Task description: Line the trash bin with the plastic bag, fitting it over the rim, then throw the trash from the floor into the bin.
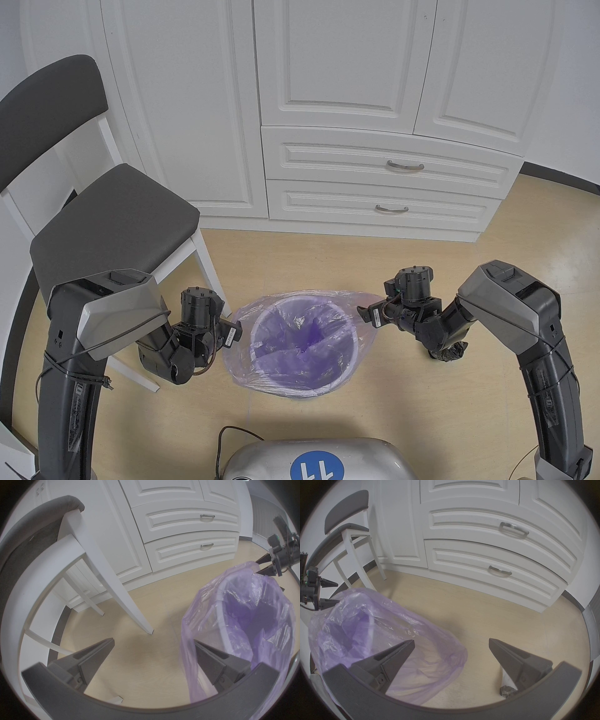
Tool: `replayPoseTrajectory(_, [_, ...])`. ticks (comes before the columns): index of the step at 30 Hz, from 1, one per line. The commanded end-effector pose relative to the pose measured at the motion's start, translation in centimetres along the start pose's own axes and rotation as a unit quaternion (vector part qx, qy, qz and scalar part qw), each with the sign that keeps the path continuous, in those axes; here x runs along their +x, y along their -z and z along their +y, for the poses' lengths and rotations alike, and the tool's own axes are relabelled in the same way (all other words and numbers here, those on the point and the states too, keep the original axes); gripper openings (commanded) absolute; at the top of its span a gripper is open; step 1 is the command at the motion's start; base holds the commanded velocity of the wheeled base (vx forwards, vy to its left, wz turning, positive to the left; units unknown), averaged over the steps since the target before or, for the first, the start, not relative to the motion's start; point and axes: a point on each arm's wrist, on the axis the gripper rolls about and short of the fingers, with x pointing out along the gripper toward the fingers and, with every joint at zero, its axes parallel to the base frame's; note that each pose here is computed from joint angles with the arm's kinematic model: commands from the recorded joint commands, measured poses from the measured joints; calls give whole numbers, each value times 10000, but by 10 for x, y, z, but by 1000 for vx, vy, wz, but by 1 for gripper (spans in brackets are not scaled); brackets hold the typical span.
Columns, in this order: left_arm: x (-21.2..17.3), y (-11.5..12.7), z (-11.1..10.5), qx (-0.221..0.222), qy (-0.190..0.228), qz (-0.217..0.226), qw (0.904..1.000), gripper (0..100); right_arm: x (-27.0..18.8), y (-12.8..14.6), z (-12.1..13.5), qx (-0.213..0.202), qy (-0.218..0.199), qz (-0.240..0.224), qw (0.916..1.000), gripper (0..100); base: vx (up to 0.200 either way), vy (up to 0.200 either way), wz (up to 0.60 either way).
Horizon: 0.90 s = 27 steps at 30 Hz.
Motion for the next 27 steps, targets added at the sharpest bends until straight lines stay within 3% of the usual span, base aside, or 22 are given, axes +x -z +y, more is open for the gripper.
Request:
replayPoseTrajectory(1, [-8,-3,0,31,55,-25,10000,100,-16,-17,-3,-19,18,-118,9999,100,0,0,0])
replayPoseTrajectory(9, [-15,2,0,140,104,82,9998,100,-11,-18,-5,29,49,-198,9998,100,0,0,0])
replayPoseTrajectory(19, [-3,8,6,101,8,177,9998,100,37,18,-14,107,245,-159,9995,100,0,0,0])
replayPoseTrajectory(27, [4,21,1,176,43,336,9993,100,47,28,-16,110,351,-105,9993,100,0,0,0])
